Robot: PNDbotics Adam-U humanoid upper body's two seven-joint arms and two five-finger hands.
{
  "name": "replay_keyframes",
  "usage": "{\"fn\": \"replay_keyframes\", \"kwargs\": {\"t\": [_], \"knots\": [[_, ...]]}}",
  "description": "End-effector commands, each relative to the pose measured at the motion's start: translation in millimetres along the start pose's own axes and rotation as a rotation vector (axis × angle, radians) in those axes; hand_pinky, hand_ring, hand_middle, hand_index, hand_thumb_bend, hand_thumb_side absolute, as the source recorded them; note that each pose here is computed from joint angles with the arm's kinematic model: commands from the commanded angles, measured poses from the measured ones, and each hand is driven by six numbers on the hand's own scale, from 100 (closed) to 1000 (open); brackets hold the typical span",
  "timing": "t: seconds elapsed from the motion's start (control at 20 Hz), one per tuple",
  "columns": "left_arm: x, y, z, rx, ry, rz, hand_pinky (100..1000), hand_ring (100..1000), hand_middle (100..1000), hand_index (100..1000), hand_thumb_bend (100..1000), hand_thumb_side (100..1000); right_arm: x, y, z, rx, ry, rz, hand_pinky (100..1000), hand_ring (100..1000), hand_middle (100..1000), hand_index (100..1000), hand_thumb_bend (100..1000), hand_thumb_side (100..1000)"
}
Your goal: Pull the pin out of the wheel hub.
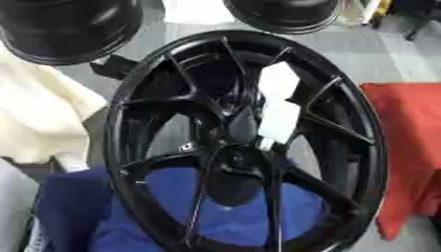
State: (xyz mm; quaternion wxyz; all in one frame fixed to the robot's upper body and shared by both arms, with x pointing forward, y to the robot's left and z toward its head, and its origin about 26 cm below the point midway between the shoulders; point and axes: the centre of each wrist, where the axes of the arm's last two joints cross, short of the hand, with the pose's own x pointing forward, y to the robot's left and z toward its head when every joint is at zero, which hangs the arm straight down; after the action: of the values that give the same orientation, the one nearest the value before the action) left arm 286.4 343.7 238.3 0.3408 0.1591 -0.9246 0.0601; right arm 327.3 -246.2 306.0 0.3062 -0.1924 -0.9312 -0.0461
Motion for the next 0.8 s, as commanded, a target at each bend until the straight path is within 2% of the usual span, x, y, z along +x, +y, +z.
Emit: {"fn": "replay_keyframes", "kwargs": {"t": [0.05,0.5,0.6,0.8], "knots": [[7,-0.4,-4,-0.007,-0.031,0.004,748,758,643,767,100,690,10,-3.9,-5,-0.011,-0.04,-0.006,662,697,718,774,100,669],[7,-1.0,-4,-0.011,-0.03,0.005,748,758,643,766,100,691,11,-5.0,-9,-0.001,-0.043,0.016,664,700,721,778,100,667],[6,-0.8,-4,-0.014,-0.027,0.002,747,758,643,766,100,690,13,-6.2,-16,0.01,-0.046,0.052,667,703,724,780,100,654],[6,-0.3,-2,-0.018,-0.02,-0.003,748,759,644,767,100,690,19,-7.3,-40,0.096,-0.056,0.186,678,713,731,787,100,607]]}}
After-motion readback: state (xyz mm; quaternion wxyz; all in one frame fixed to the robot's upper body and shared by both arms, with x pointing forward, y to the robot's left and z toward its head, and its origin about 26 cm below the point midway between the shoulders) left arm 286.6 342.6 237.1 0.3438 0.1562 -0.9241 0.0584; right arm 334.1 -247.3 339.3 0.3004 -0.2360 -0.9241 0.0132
